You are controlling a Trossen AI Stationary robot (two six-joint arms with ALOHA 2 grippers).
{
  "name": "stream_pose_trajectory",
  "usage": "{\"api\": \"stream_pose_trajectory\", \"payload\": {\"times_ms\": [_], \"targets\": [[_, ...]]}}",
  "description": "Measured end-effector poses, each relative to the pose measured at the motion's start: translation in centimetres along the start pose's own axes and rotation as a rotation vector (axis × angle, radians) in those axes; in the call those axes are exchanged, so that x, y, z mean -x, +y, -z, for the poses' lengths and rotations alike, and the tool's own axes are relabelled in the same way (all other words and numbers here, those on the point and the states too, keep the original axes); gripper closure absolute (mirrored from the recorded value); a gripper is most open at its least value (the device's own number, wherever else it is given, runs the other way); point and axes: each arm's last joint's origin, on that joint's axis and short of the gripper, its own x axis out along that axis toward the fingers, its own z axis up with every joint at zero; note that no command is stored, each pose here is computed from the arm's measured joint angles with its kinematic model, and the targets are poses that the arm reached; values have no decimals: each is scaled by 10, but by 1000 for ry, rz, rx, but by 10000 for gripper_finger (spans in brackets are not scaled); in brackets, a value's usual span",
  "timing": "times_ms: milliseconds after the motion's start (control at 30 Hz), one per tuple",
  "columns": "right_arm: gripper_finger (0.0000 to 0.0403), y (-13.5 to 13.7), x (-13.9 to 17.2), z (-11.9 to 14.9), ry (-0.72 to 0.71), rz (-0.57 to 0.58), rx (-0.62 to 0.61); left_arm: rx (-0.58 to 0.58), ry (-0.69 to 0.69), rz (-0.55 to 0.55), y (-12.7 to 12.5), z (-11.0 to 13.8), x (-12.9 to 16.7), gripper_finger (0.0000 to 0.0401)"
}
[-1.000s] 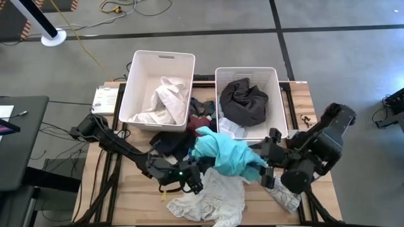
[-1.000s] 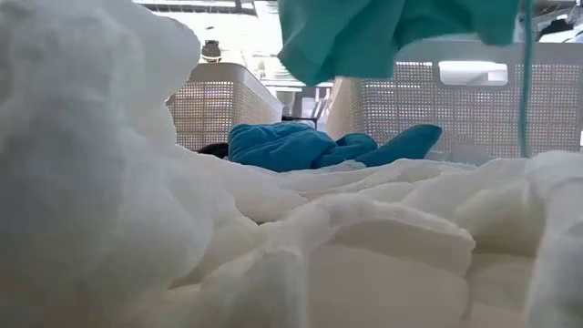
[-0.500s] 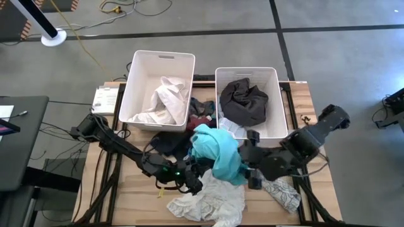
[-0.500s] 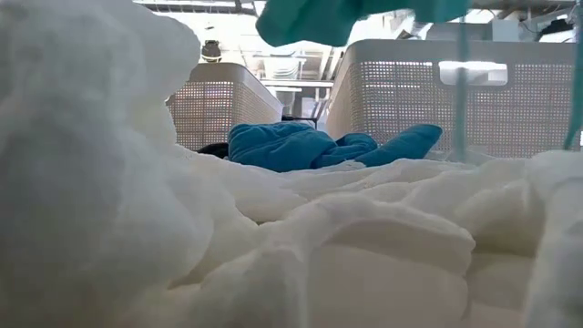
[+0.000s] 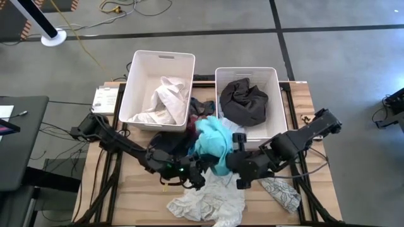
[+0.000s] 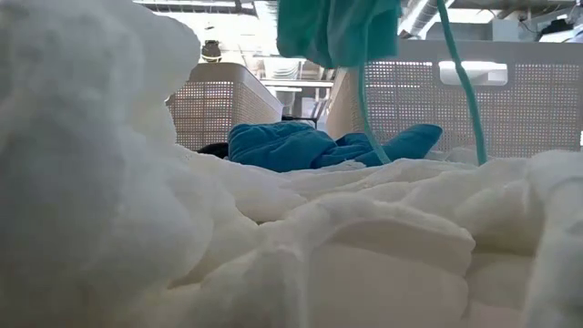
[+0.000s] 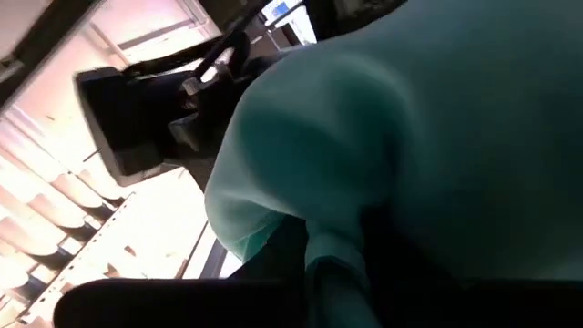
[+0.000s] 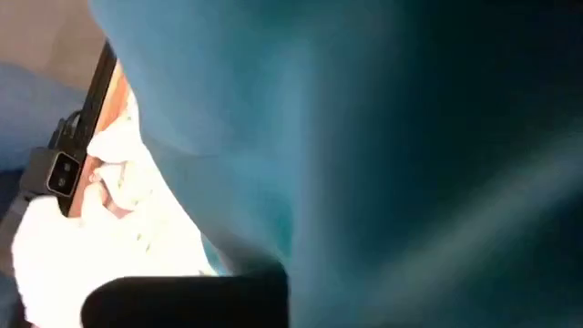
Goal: Sort clothes
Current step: Put the light blue pants into the right white laundry bin
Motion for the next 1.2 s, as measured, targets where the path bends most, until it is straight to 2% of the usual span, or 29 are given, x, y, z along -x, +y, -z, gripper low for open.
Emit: {"api": "stream_pose_trajectory", "payload": {"times_ms": [67, 133, 300, 433, 633, 833, 1033, 1200], "targets": [[369, -4, 6, 2, 4, 23, -39, 14, 17, 10, -3, 3, -3, 347], [369, -9, 13, 6, 13, 64, -64, 60, 37, 14, -6, 7, -7, 308], [369, -19, 29, 14, 12, 136, -84, 221, 125, -6, -3, 28, -12, 206], [369, -27, 39, 19, 11, 201, -71, 387, 159, 13, 5, 54, -12, 160], [369, -45, 50, 25, 28, 288, -68, 667, 177, 114, 12, 101, -4, 150], [369, -69, 56, 30, 64, 372, -74, 890, 200, 202, 8, 139, 5, 150], [369, -97, 54, 32, 119, 444, -61, 1067, 209, 312, -9, 165, 9, 150], [369, -119, 48, 31, 177, 490, -1, 1171, 204, 422, -26, 177, 9, 150]]}}
